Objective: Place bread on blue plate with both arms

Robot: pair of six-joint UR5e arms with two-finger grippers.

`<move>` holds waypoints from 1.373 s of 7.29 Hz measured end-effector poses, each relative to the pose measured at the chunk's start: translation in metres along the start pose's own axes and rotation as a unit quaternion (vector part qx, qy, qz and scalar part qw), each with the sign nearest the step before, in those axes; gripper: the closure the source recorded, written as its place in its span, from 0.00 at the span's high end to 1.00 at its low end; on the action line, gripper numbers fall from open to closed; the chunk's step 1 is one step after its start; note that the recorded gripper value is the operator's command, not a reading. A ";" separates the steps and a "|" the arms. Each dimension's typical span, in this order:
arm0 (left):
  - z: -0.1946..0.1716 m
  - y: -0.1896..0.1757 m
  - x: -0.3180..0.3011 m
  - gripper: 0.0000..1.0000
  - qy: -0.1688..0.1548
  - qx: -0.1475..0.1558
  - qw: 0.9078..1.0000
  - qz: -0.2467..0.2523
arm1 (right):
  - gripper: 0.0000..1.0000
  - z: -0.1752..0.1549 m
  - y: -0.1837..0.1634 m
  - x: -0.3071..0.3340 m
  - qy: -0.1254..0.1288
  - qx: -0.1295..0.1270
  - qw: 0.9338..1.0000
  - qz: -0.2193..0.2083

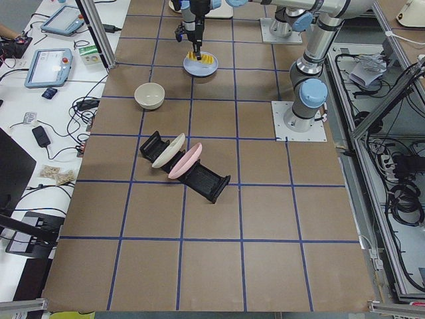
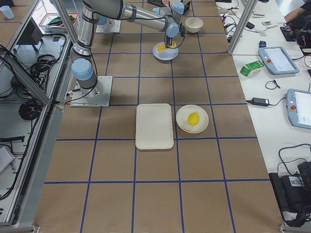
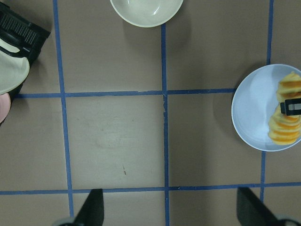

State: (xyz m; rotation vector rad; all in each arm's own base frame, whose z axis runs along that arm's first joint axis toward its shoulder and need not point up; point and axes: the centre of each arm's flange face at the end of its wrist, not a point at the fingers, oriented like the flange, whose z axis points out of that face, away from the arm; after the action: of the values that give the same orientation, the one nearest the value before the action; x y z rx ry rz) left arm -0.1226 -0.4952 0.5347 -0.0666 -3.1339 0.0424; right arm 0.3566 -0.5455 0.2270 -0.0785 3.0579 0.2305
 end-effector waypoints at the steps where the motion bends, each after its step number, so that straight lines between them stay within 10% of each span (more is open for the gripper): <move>1: 0.002 0.000 0.004 1.00 0.001 0.001 1.000 0.004 | 0.66 0.004 -0.001 -0.001 -0.001 -0.002 1.000 0.000; 6: 0.003 0.008 0.007 1.00 0.003 0.000 1.000 0.007 | 0.89 0.010 -0.001 0.000 0.003 -0.006 1.000 -0.001; 10: 0.003 0.008 0.007 1.00 -0.001 0.000 1.000 0.005 | 1.00 -0.104 0.004 0.073 0.018 0.053 0.998 0.032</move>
State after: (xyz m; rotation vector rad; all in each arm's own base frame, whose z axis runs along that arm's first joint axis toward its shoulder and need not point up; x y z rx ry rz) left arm -0.1288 -0.4867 0.5318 -0.0818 -3.1351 0.0423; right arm 0.2763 -0.5606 0.3248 0.0233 3.1046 0.0701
